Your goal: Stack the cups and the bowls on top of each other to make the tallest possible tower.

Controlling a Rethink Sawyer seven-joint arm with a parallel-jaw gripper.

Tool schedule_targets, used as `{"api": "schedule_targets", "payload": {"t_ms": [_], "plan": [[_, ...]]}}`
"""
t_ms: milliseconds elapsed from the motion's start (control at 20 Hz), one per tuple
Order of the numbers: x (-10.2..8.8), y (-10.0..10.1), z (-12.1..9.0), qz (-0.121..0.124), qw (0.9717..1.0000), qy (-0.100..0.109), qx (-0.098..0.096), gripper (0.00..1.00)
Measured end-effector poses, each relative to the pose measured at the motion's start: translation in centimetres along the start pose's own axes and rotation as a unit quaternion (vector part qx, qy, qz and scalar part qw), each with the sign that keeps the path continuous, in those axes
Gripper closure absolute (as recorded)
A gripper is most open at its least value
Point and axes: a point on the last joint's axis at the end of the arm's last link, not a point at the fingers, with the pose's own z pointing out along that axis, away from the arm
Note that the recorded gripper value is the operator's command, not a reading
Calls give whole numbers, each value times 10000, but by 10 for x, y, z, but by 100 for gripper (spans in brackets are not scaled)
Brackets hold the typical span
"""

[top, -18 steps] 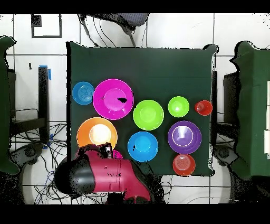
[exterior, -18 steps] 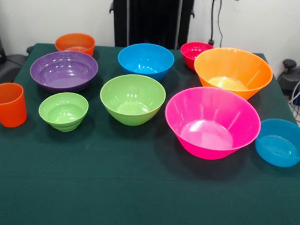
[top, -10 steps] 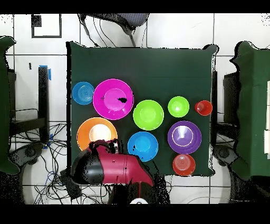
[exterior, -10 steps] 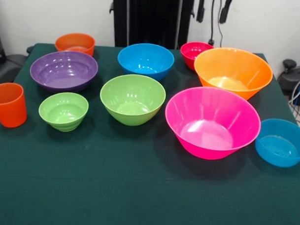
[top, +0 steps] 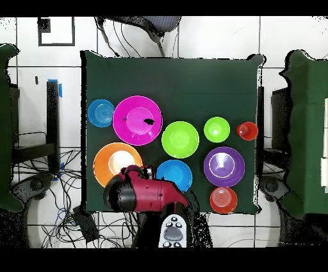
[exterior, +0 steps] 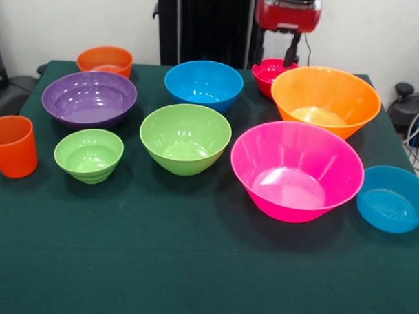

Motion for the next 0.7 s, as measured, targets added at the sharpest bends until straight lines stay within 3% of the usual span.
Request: {"api": "schedule_targets", "payload": {"t_ms": [350,700], "plan": [[8,-14,38,7,9997,199,164,0],[-3,-24,72,-136,9985,270,454,0]]}}
